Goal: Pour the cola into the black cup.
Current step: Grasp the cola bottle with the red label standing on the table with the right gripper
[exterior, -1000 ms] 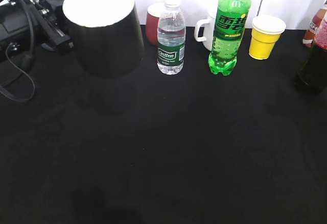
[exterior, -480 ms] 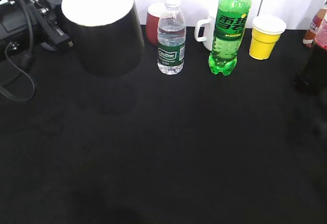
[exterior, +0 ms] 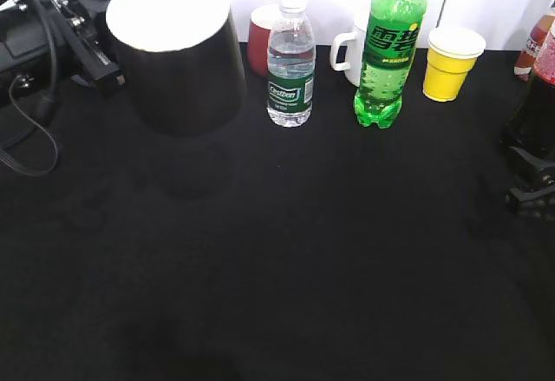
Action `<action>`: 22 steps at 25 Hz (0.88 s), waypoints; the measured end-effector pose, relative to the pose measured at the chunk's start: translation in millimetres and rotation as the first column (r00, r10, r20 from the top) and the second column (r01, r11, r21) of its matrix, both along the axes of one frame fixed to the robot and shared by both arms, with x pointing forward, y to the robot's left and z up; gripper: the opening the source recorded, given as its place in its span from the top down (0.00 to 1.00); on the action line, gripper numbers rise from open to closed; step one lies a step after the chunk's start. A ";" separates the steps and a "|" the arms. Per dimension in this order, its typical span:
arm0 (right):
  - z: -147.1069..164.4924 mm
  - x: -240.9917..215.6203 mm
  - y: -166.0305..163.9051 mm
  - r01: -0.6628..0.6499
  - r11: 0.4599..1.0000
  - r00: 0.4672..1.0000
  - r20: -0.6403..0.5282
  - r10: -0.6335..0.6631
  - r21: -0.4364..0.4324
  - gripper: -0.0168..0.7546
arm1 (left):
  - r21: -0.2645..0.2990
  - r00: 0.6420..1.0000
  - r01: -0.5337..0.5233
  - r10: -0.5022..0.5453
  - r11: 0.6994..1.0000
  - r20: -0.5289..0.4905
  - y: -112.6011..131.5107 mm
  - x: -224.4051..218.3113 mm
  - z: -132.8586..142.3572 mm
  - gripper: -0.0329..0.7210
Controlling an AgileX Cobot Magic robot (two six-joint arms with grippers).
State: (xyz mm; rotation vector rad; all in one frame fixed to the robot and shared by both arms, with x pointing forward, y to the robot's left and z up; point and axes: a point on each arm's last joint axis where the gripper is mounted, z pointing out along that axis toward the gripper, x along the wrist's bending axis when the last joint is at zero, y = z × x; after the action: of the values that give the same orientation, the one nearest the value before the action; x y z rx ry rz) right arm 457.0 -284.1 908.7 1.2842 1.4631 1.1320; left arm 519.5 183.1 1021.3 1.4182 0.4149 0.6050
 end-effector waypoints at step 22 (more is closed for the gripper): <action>8.2 49.4 -11.6 0.159 0.986 0.982 0.092 -0.163 0.050 0.22 | -0.004 1.000 0.020 -0.020 1.000 0.014 -1.1 -1.6 1.1 0.90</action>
State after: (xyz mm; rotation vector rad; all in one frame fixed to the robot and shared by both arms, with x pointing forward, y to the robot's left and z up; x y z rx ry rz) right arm 506.3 -295.7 916.8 1.3333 1.2473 1.1062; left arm 517.9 182.0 1022.3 1.4119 0.3906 0.5968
